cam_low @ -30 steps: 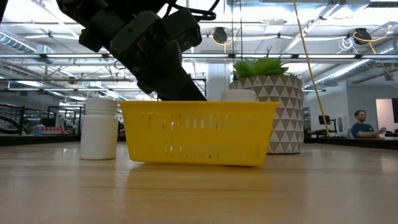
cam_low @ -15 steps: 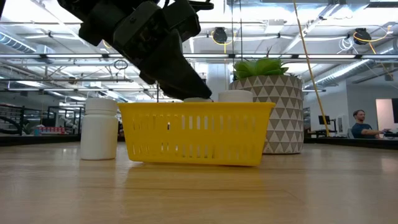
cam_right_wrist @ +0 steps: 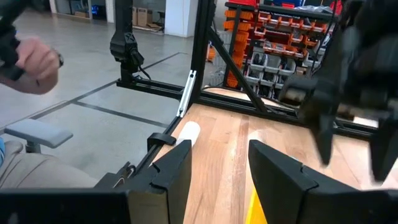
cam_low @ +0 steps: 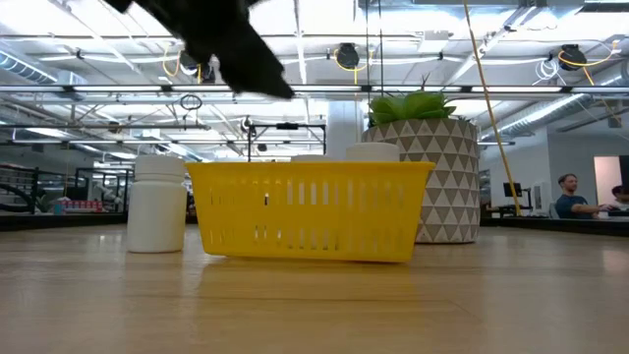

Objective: Pick and place pill bottles into a basket
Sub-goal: Put the top white pill bottle into the yellow bin

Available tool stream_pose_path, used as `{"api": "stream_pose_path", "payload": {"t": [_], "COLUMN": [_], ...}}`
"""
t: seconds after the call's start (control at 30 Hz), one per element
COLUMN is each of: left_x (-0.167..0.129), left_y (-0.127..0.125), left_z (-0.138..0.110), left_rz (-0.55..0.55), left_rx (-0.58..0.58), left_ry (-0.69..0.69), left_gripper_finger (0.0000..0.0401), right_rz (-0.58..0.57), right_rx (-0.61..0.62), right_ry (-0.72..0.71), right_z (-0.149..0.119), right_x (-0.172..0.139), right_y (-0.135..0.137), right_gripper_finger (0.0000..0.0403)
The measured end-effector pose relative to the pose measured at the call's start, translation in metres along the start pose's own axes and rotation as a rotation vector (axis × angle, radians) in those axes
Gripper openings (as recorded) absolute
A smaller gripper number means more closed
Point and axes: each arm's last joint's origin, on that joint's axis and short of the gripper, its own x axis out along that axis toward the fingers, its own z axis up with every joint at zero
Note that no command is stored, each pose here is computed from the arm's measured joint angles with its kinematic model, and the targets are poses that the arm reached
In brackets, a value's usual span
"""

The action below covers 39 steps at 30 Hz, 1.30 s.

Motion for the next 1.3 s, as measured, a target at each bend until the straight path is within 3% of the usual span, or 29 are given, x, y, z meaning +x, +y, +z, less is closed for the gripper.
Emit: {"api": "stream_pose_path", "payload": {"t": [0.23, 0.37, 0.77, 1.3], "left_x": [-0.047, -0.054, -0.029, -0.019], "left_y": [-0.014, -0.026, -0.036, -0.043], "left_z": [-0.001, -0.010, -0.038, -0.043], "left_rz": [0.076, 0.098, 0.101, 0.033], "left_rx": [0.018, 0.047, 0.033, -0.005], "left_ry": [0.056, 0.128, 0.359, 0.395], "left_gripper_finger": [0.0250, 0.0251, 0.0251, 0.0251], "right_rz": [0.000, 0.000, -0.001, -0.003], "right_rx": [0.000, 0.001, 0.026, 0.030], "right_ry": [0.000, -0.001, -0.013, -0.007], "right_z": [0.000, 0.000, 0.001, 0.001], "right_x": [0.000, 0.000, 0.000, 0.000], "right_y": [0.000, 0.000, 0.000, 0.000], "right_gripper_finger": [0.0150, 0.0150, 0.0150, 0.0150]}}
